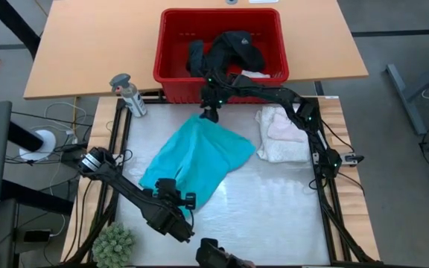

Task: Fold Laundry from Bin
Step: Fold the light blue shorts

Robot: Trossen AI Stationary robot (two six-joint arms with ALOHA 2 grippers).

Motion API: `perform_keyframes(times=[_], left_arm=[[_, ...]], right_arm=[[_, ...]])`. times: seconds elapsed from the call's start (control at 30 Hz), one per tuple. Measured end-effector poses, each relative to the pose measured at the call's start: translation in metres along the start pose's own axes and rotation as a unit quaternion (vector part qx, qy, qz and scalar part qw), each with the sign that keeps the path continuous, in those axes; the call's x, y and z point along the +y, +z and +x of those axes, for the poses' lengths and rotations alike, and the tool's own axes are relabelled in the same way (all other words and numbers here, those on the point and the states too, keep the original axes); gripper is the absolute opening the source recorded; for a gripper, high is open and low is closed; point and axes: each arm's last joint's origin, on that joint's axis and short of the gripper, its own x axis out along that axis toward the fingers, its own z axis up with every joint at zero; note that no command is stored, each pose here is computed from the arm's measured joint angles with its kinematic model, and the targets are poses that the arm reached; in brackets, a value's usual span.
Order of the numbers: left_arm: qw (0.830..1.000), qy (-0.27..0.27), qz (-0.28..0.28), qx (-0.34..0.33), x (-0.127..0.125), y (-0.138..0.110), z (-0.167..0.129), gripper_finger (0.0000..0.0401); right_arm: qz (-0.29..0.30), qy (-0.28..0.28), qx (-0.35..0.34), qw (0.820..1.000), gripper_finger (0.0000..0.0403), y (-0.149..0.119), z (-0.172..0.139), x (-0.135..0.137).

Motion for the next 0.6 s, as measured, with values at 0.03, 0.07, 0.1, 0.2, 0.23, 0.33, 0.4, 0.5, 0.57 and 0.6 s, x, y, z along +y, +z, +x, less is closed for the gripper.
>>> perform_keyframes(times=[0.03,0.07,0.1,0.2,0.23,0.33,0.4,0.5,0.57,0.6], left_arm=[[1.000,0.001,0.000,0.001,0.000,0.000,0.000,0.0002],[1.000,0.002,0.001,0.003,0.000,0.000,0.000,0.0002],[1.000,0.003,0.001,0.005,0.000,0.000,0.000,0.0002],[1.000,0.000,-0.003,0.004,0.001,0.001,-0.002,0.0002],[1.000,-0.001,-0.003,0.005,0.001,0.001,-0.002,0.0002],[1.000,0.000,-0.014,0.007,0.002,0.006,-0.001,0.0002],[0.999,0.017,-0.030,0.010,0.004,0.014,0.004,0.0002],[0.996,0.071,-0.043,0.034,0.006,0.026,0.022,0.0002],[0.993,0.104,-0.041,0.032,0.009,0.028,0.037,0.0002],[0.992,0.116,-0.038,0.028,0.011,0.029,0.044,0.0002]], right_arm=[[-0.005,-0.002,0.003,1.000,0.0297,0.000,0.000,0.000],[-0.012,-0.008,0.007,1.000,0.0297,-0.001,0.001,0.001],[-0.022,-0.020,0.013,0.999,0.0297,-0.001,0.001,0.001],[-0.020,-0.024,0.033,0.999,0.0297,-0.003,-0.003,-0.002],[-0.012,0.002,0.033,0.999,0.0297,-0.005,-0.007,-0.003],[0.013,0.092,0.024,0.995,0.0295,-0.007,-0.022,-0.006],[0.030,0.124,0.031,0.991,0.0292,-0.009,-0.028,-0.003],[0.047,0.162,0.060,0.984,0.0291,-0.016,-0.029,0.005],[0.038,0.190,0.074,0.978,0.0291,-0.020,-0.027,0.012],[0.029,0.198,0.077,0.977,0.0291,-0.020,-0.026,0.015]])
